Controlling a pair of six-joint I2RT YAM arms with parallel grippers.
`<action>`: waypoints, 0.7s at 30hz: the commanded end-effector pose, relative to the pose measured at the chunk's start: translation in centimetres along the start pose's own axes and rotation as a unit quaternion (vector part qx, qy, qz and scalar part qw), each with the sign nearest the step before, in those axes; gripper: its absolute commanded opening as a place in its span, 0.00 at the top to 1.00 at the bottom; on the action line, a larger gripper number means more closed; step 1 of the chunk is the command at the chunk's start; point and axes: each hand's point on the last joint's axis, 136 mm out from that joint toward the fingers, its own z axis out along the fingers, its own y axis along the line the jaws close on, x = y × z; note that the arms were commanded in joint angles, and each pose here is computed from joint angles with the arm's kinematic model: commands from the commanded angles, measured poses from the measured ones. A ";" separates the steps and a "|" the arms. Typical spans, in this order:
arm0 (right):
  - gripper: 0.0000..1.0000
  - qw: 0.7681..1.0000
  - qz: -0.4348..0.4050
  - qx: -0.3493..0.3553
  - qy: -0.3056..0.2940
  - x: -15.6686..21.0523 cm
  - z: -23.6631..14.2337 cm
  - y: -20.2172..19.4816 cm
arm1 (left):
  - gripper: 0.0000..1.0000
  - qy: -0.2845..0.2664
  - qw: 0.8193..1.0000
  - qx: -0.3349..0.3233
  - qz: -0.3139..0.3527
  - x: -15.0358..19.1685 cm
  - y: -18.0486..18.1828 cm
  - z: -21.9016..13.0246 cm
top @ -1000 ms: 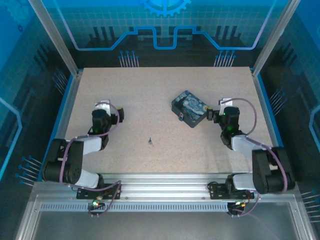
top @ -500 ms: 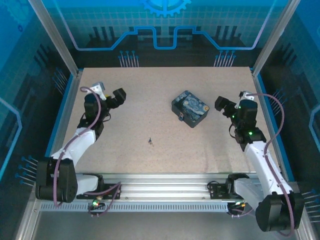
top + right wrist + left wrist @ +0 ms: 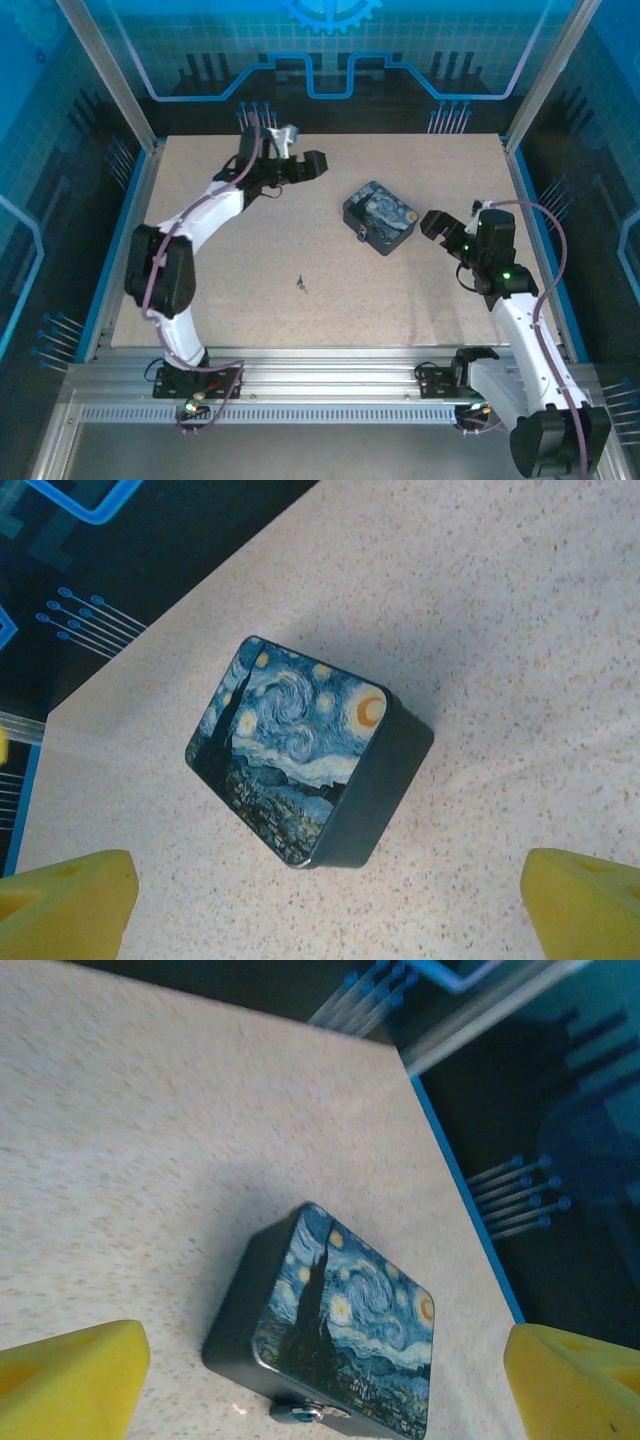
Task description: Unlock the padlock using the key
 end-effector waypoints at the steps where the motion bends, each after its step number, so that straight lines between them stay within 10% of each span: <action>1: 0.00 0.999 0.021 0.005 0.037 2.1 0.0 -0.7 | 0.07 0.073 0.997 0.006 0.001 2.6 -0.6 3.0; 21: 0.00 0.994 0.035 0.044 0.092 5.2 2.6 -3.0 | 0.15 0.203 0.979 0.005 0.022 9.3 -1.7 12.2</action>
